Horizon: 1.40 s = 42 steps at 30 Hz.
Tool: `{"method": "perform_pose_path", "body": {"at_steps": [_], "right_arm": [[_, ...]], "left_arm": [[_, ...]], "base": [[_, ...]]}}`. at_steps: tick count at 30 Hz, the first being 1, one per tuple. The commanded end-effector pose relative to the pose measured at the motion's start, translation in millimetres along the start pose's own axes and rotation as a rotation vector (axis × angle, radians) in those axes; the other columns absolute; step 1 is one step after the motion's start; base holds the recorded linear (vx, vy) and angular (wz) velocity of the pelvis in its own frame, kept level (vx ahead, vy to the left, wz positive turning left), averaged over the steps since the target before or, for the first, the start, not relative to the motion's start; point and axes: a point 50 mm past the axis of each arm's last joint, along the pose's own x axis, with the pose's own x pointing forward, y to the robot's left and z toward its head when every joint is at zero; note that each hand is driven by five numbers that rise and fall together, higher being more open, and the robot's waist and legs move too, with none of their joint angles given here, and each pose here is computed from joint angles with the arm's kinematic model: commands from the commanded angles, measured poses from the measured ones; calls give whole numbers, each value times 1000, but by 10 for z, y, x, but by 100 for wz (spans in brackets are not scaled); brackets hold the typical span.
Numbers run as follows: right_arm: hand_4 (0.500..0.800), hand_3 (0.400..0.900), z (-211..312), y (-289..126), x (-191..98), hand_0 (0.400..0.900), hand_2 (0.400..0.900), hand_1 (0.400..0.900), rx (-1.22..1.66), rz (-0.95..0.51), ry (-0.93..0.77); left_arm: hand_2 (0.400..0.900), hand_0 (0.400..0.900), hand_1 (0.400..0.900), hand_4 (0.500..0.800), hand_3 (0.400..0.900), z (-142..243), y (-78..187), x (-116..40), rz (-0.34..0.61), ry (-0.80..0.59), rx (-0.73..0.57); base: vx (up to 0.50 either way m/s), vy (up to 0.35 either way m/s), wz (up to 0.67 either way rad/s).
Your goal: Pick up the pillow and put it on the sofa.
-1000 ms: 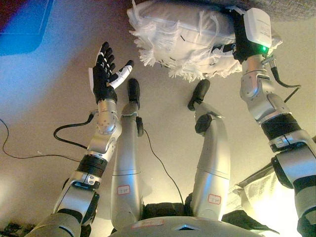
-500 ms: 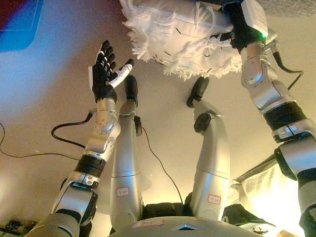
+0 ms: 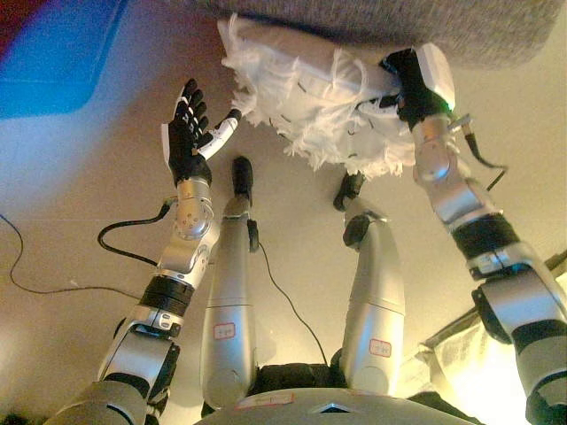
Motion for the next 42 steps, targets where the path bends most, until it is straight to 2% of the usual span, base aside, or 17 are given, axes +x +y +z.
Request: {"method": "perform_pose_path", "body": {"at_steps": [1,3,8,11,19,24,34,38,42], "right_arm": [[500,400,662,-700,18,400,400,400,88,-385,-362],[500,400,618,-666,-85,400,400,400,77,-388,-375],[500,400,545,-601,-373,400,400,400,38,-413,-429],[500,400,378,-536,-509,400,400,400,-30,-383,-405],[500,400,234,-614,-879,400,400,400,-3,-353,-389],[500,400,249,-777,-1003,400,400,400,48,-420,-399],[500,400,272,-794,-993,400,400,400,153,-386,-413],[500,400,277,-841,-945,400,400,400,155,-393,-421],[500,400,261,-888,-771,400,400,400,143,-391,-412]], "left_arm": [[900,900,900,800,900,-2,137,-44,69,-66,24],[900,900,900,800,900,-78,208,-98,81,-47,50],[900,900,900,800,900,-502,427,-312,135,118,105],[900,900,900,800,900,-678,483,-446,123,187,132],[900,900,900,800,900,-922,836,-829,115,316,211],[900,900,900,800,900,-1040,915,-991,132,385,217],[900,900,900,800,900,-1114,987,-1201,95,444,228],[900,900,900,800,900,-1119,997,-1224,86,452,228],[900,900,900,800,900,-1109,1016,-1234,80,454,228]], "base": [[76,-4,-11],[75,-3,-13],[117,-12,-10],[141,25,1],[133,80,-24],[72,76,-18],[37,13,-6],[23,-21,14],[11,-30,13]]}}
